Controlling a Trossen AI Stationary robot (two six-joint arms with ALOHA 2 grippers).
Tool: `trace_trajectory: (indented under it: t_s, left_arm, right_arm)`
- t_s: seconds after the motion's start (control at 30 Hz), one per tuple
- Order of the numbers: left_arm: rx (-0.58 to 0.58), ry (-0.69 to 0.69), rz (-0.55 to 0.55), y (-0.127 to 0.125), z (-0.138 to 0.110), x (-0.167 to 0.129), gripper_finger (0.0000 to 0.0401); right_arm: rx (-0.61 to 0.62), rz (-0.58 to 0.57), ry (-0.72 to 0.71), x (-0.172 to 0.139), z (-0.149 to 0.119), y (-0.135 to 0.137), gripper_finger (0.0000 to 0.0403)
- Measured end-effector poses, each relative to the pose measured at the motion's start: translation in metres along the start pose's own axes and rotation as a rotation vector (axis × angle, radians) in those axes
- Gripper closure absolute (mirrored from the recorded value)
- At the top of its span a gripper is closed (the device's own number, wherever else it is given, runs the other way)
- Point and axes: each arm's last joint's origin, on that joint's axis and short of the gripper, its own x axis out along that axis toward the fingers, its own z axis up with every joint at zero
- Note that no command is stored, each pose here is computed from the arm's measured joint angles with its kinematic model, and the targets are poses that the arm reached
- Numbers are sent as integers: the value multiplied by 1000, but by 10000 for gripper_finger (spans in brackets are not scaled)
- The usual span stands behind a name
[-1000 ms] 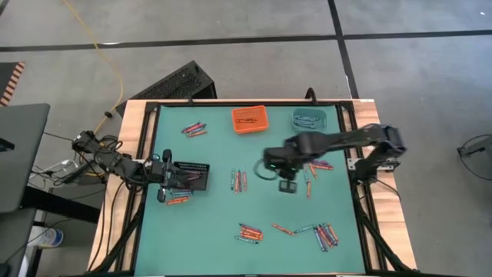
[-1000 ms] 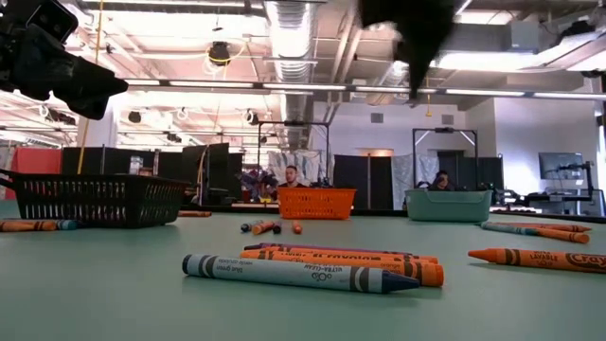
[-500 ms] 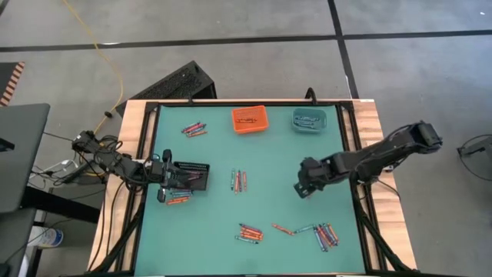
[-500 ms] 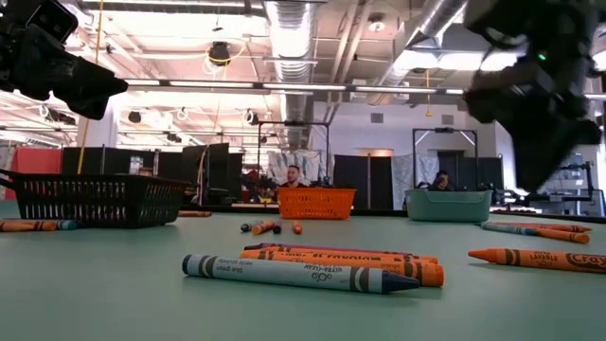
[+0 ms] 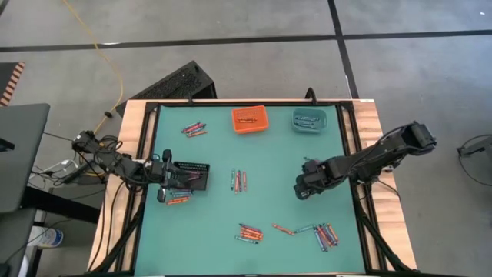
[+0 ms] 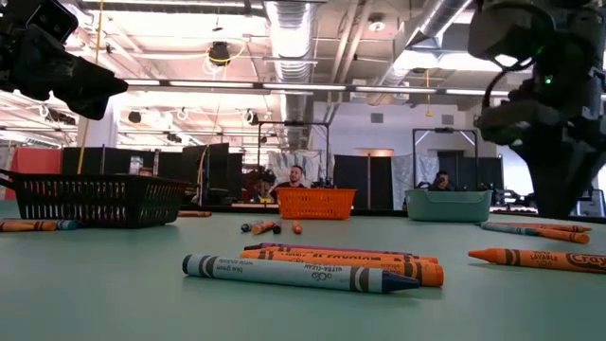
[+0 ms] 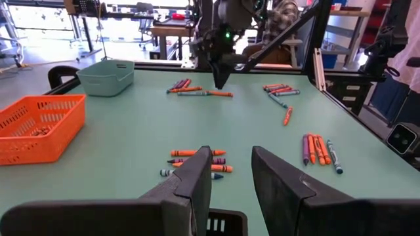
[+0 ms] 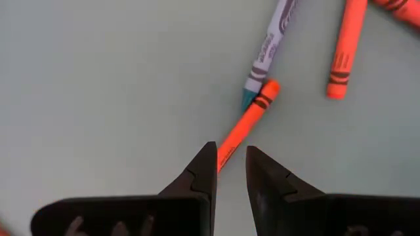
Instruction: Sort crayons
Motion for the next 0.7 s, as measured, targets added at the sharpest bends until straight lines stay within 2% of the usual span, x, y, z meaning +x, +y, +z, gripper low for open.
trace_trajectory:
  t_s: [0.3, 0.43, 0.7]
  left_arm:
    - [0, 0, 0, 0, 0, 0, 303]
    - [0, 0, 0, 0, 0, 0, 303]
    - [0, 0, 0, 0, 0, 0, 303]
  right_arm:
    - [21, -88, 30, 21, -2, 5, 326]
    - [-6, -116, 41, 27, -2, 6, 328]
    - [-22, -97, 16, 22, 2, 6, 370]
